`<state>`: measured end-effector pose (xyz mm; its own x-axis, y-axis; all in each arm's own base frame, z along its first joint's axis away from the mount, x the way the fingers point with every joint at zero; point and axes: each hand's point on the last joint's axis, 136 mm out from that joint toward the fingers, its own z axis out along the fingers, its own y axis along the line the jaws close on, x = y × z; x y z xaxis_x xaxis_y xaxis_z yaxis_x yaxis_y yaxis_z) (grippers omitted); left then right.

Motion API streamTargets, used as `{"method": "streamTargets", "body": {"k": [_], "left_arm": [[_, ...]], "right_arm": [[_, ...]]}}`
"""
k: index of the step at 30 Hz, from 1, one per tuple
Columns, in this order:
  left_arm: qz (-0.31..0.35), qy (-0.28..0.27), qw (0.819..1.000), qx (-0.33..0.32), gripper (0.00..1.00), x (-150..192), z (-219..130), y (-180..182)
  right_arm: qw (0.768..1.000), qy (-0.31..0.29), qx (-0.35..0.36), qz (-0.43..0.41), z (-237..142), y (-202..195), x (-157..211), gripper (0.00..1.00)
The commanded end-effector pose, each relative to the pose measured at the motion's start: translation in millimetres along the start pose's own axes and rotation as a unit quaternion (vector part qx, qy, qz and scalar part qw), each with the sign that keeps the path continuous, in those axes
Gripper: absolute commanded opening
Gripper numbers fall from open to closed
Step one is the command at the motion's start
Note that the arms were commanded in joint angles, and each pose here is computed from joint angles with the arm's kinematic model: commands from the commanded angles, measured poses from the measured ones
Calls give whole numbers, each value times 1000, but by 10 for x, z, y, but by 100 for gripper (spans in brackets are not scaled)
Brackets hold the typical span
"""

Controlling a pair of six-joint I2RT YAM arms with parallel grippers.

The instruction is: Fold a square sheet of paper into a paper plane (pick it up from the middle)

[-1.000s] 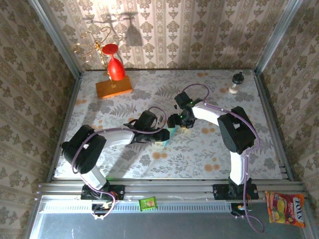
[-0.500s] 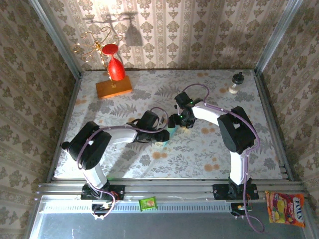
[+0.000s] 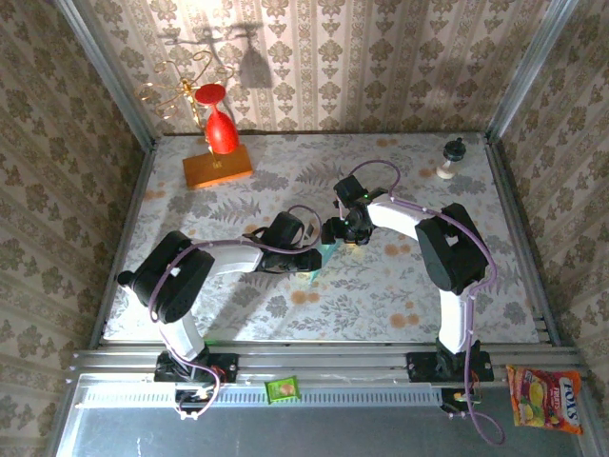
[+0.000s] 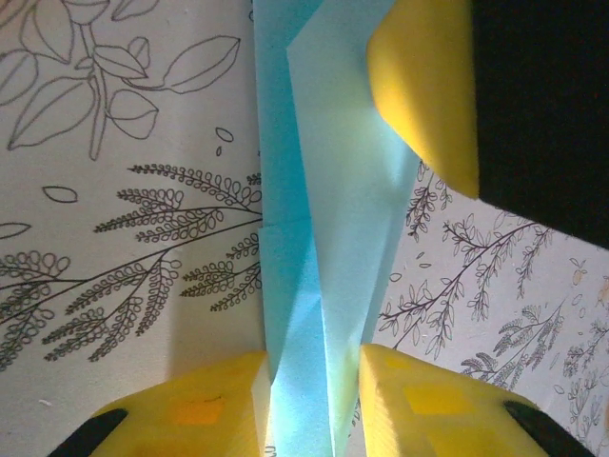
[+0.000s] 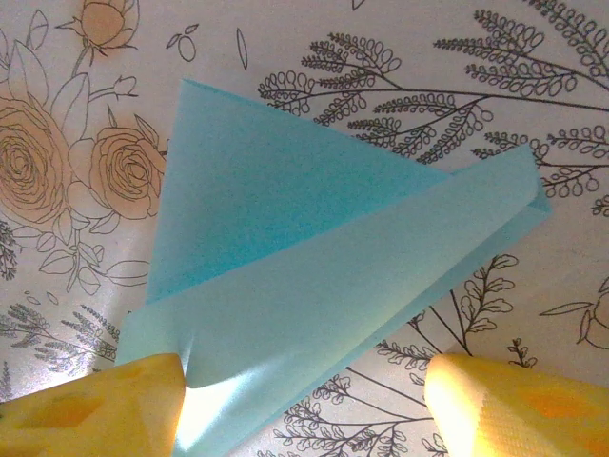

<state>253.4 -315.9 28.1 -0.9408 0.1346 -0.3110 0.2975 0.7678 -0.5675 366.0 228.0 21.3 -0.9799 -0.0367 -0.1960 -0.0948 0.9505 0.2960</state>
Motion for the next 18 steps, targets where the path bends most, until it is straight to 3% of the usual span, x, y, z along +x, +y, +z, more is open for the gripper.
{"method": "streamTargets", "body": {"k": [1,18], "left_arm": [[7,14,1000,-16,30,46,48,64],[4,31,999,-23,23,112,131,145]], "right_arm": [[997,49,53,21,329,-365,270,71],[998,42,46,28,259,-349,231,65]]}}
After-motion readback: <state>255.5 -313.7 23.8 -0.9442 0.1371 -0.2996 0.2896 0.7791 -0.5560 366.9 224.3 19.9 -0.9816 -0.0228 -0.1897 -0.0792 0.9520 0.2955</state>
